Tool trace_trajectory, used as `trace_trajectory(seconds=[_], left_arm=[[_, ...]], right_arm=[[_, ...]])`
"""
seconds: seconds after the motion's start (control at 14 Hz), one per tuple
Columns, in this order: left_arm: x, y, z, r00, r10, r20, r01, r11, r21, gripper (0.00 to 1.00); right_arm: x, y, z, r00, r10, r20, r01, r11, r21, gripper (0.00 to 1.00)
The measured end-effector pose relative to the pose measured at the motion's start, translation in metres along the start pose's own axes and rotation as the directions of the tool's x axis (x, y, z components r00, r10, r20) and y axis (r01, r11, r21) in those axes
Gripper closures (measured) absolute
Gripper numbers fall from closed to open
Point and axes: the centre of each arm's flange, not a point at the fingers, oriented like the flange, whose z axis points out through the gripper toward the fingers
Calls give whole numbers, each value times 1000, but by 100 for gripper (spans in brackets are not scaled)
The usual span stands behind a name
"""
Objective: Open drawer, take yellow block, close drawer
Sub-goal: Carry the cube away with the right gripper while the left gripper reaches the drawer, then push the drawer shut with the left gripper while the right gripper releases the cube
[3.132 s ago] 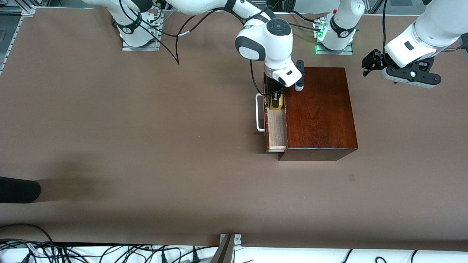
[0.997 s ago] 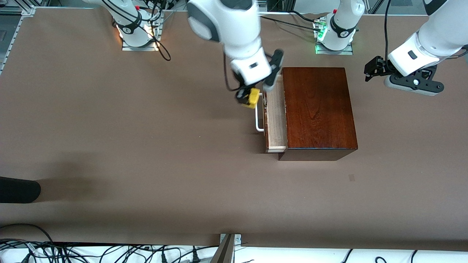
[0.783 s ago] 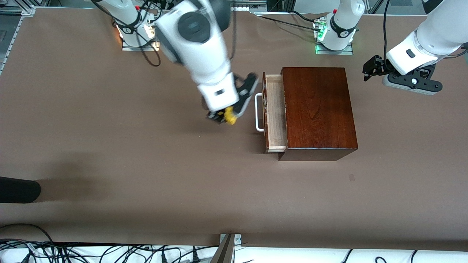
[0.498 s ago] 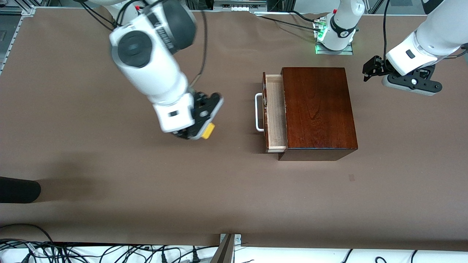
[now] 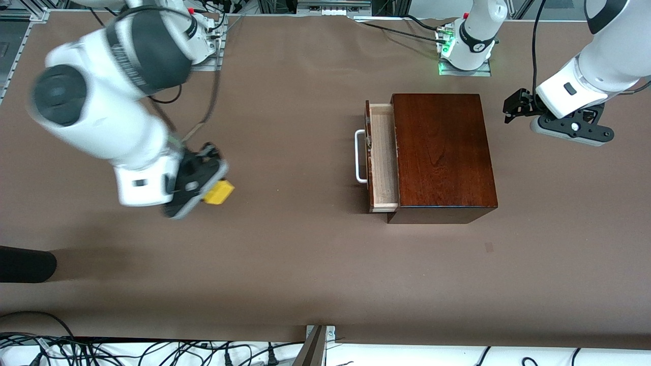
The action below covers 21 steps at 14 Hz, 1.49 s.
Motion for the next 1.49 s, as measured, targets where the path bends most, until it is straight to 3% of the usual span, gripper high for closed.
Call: trace_trajectory(seconds=[0.21, 0.43, 0.57, 0.78, 1.07, 1.21, 1.35, 1.42, 1.49], left_arm=[[2, 16, -3, 1000, 26, -7, -26, 1000, -17, 0], [6, 78, -13, 991, 131, -33, -133, 990, -44, 0], [14, 126, -8, 980, 195, -34, -198, 968, -153, 0], [39, 173, 7, 963, 270, -25, -267, 928, -260, 0], [83, 260, 51, 919, 390, -59, -389, 872, -297, 0], [90, 327, 85, 870, 484, -93, -492, 842, -221, 0], [75, 394, 114, 794, 600, -100, -608, 786, -114, 0], [70, 416, 125, 744, 659, -111, -668, 740, -80, 0], [71, 427, 137, 670, 730, -131, -741, 670, -57, 0]], right_arm=[[-28, 26, -10, 996, 78, 31, -77, 997, -19, 43], [-62, 31, 1, 987, 140, 81, -138, 990, -31, 43], [-90, 36, 16, 968, 227, 103, -224, 974, -43, 43], [-126, 43, 69, 930, 343, 130, -334, 939, -88, 43], [-158, 44, 156, 871, 469, 146, -455, 882, -120, 43], [-171, 39, 194, 845, 523, 112, -509, 851, -130, 43], [-189, 31, 234, 824, 560, 90, -547, 827, -133, 43], [-198, 27, 252, 817, 570, 84, -558, 819, -133, 43], [-205, 24, 268, 814, 575, 80, -564, 815, -132, 43]])
